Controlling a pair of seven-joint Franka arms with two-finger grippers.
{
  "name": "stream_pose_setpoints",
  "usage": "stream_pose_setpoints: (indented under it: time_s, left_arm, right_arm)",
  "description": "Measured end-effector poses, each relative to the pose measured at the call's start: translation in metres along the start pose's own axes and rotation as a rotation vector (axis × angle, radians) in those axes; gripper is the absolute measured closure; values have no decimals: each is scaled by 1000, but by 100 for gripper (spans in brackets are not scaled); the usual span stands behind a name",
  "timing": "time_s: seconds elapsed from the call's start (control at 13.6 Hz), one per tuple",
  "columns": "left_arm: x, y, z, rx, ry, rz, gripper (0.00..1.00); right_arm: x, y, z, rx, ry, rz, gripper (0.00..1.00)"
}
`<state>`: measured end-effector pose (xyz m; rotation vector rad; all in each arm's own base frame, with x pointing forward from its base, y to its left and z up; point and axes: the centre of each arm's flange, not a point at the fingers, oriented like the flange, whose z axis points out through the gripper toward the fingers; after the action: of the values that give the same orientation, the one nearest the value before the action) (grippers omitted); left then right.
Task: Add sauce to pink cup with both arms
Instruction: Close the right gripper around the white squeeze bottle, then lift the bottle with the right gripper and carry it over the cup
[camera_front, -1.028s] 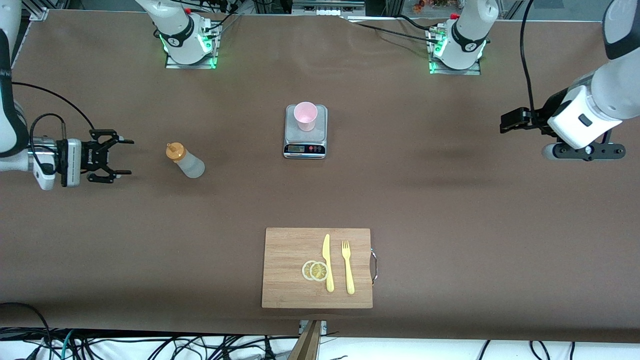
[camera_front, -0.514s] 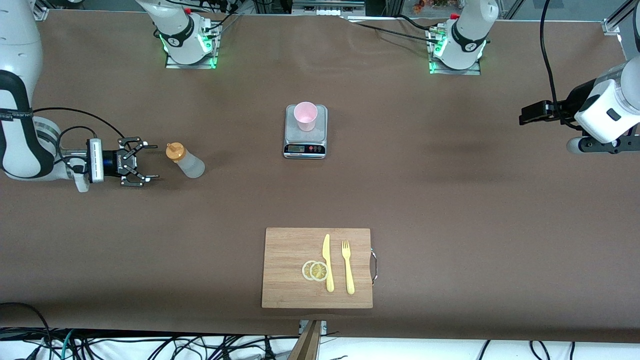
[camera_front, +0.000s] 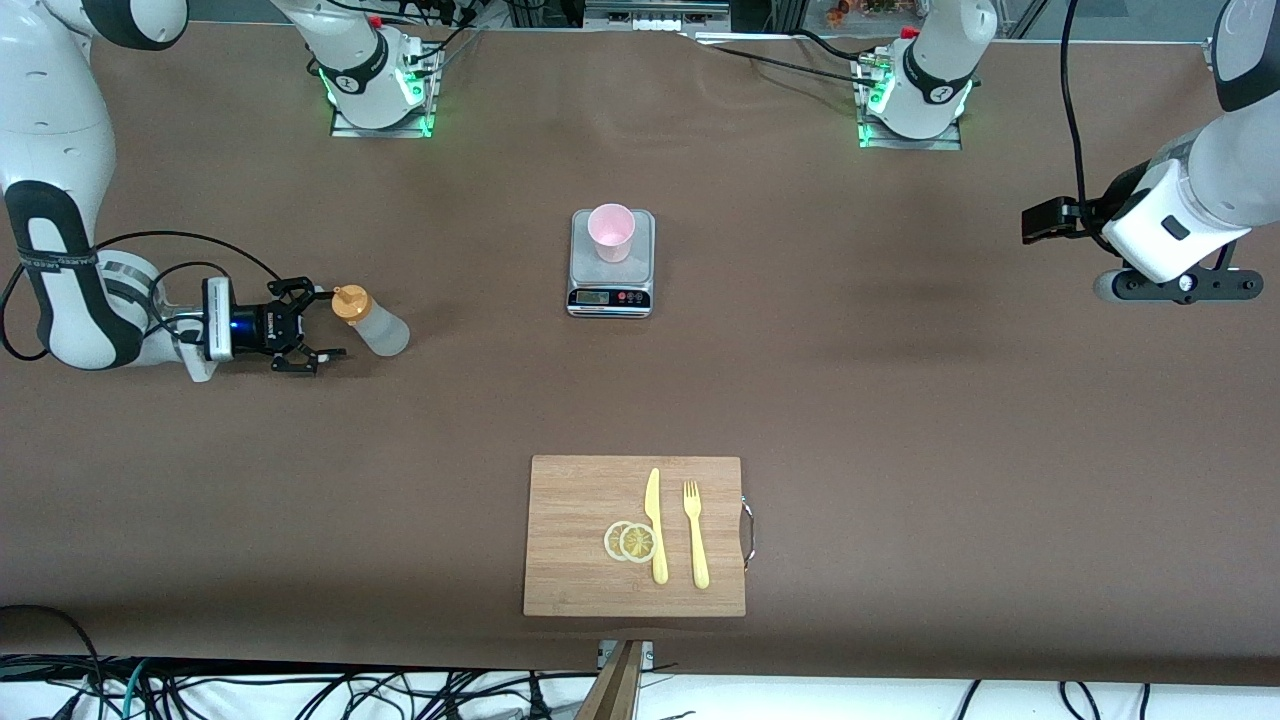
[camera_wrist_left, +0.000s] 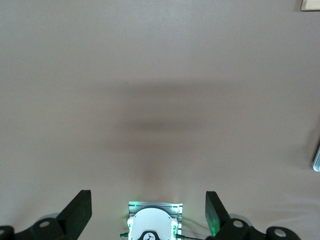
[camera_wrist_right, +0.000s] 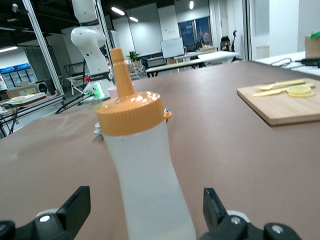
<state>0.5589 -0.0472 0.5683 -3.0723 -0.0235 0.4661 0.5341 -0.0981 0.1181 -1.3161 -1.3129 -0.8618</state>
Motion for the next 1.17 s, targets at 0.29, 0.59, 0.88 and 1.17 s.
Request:
stream_pose_setpoints:
  time_s: [0.29,0.59,0.88,1.17]
  left_arm:
    - [1,-1,4,0,-9,-2,0]
    - [1,0,4,1,-9,-1,0]
    - [1,0,4,1,-9,-1,0]
    - [1,0,4,1,-9,-1,0]
  right_arm:
    - [-12,10,40,25,45,-6,0]
    - [-9,21,61,40,59,-14,0]
    - [-6,23,70,61,55,14,9]
    - [-4,25,65,122,-11,76,39]
